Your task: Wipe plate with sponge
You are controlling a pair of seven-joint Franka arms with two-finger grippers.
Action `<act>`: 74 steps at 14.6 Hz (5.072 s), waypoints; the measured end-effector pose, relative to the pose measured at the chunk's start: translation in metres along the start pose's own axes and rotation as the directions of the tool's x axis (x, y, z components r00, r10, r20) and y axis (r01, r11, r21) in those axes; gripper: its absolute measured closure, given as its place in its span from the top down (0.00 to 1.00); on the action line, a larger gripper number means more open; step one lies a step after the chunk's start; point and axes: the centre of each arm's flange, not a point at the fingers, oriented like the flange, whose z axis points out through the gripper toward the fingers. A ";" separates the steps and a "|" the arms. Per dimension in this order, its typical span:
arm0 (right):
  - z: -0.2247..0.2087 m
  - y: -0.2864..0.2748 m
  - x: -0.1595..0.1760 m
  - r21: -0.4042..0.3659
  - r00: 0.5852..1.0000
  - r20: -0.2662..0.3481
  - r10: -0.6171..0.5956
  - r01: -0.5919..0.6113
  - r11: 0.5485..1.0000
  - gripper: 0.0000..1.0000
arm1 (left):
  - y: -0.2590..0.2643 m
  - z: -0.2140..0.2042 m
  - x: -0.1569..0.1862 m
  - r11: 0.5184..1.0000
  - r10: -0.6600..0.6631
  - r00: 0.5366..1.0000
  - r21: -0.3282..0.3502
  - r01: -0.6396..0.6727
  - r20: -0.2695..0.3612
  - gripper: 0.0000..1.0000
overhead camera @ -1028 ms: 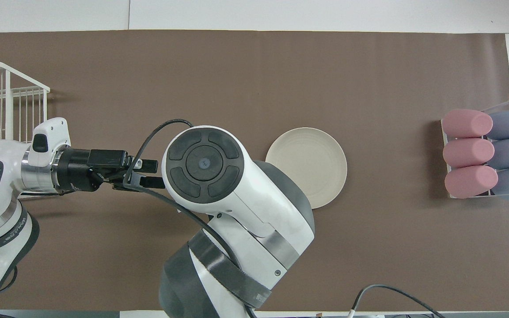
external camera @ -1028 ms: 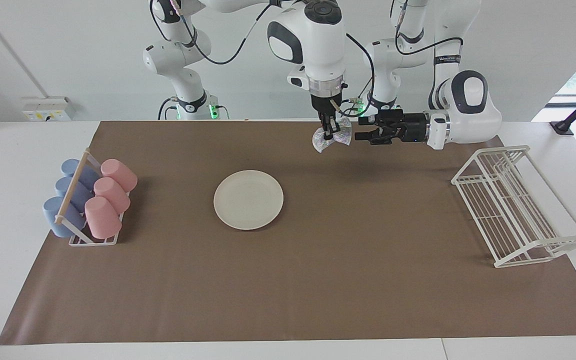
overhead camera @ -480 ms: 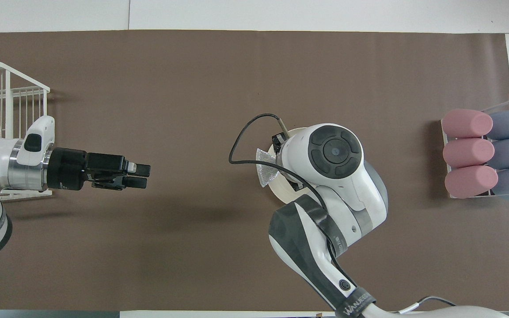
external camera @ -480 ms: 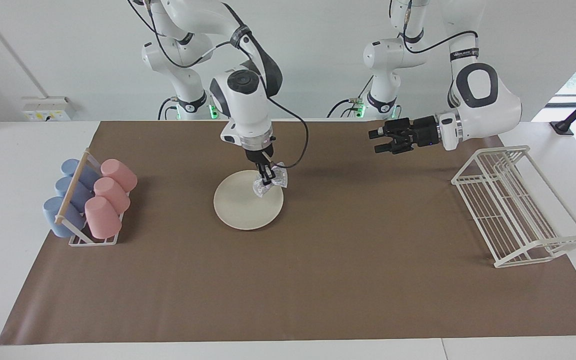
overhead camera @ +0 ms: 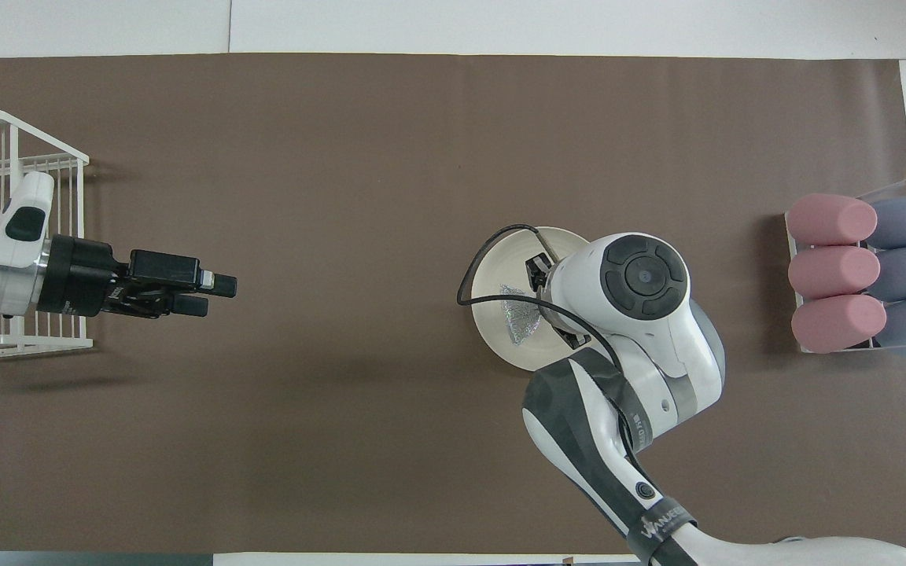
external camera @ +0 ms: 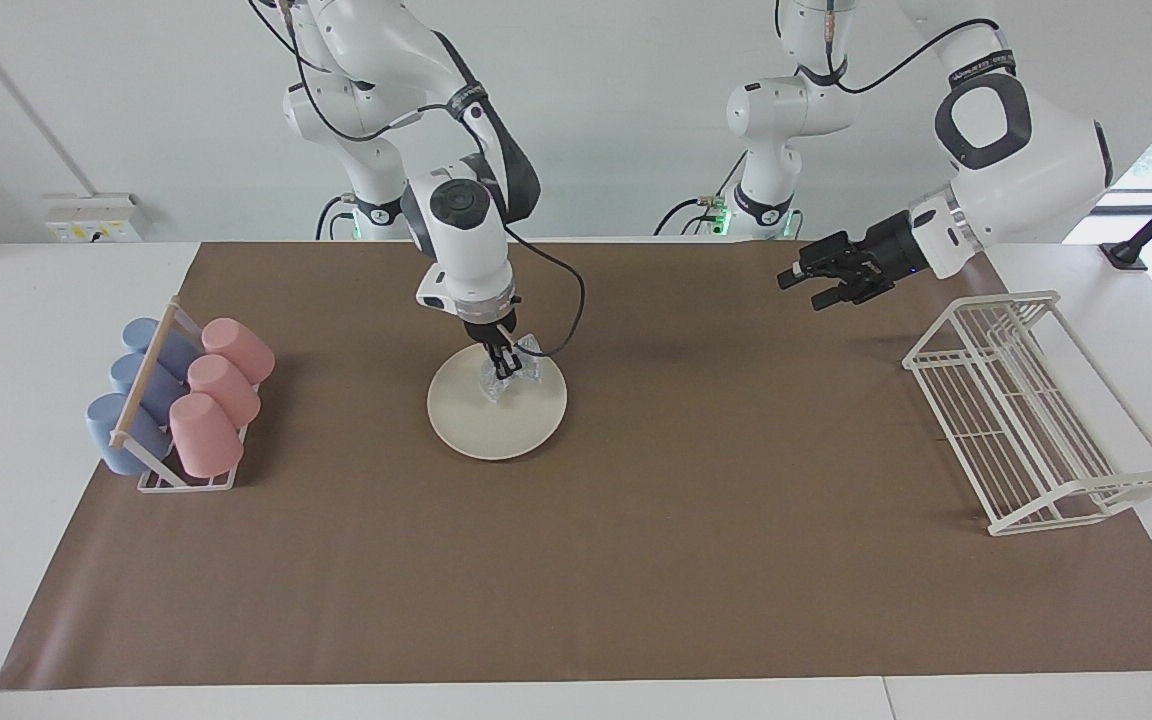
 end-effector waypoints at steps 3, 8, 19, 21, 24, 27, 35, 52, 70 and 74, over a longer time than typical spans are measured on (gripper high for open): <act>0.012 -0.001 -0.001 -0.007 1.000 0.004 -0.001 0.001 1.000 0.09 | -0.012 0.004 -0.003 0.969 0.045 0.998 0.241 -0.055 0.045 1.00; 0.036 -0.004 0.005 -0.011 1.000 0.013 -0.011 0.012 1.000 0.09 | -0.018 0.000 -0.001 0.949 0.055 0.998 0.308 -0.063 0.037 1.00; 0.033 -0.001 0.065 -0.002 0.993 0.011 -0.120 0.120 0.993 0.09 | -0.021 -0.004 0.001 0.949 0.051 0.999 0.311 -0.053 0.017 1.00; 0.033 -0.005 0.042 0.011 0.997 0.011 -0.077 0.077 0.997 0.09 | -0.021 -0.004 0.001 0.949 0.052 0.999 0.312 -0.054 0.013 1.00; 0.035 -0.011 -0.013 0.054 0.998 0.056 0.004 -0.007 0.999 0.09 | -0.020 -0.004 0.002 0.948 0.055 0.998 0.313 -0.055 0.006 1.00; 0.036 -0.011 -0.025 0.053 0.996 0.082 0.027 -0.031 0.998 0.09 | -0.020 -0.005 0.002 0.948 0.056 0.998 0.314 -0.055 0.003 1.00; 0.031 -0.007 0.082 0.081 0.992 0.054 -0.118 0.113 0.990 0.09 | -0.019 -0.004 0.003 0.947 0.062 0.998 0.315 -0.058 -0.001 1.00; 0.009 -0.029 -0.024 0.101 0.995 0.093 0.046 -0.056 0.993 0.09 | -0.016 -0.003 0.005 0.948 0.032 0.999 0.317 -0.023 -0.026 1.00; -0.183 -0.068 -0.131 0.052 0.987 0.150 0.059 -0.068 0.996 0.09 | 0.020 0.066 -0.009 0.866 0.035 0.999 -0.499 -0.036 -0.011 1.00; -0.181 -0.065 -0.133 0.023 0.988 0.143 0.055 -0.059 0.998 0.09 | 0.068 0.101 -0.017 0.834 0.104 0.995 -0.544 -0.088 -0.002 1.00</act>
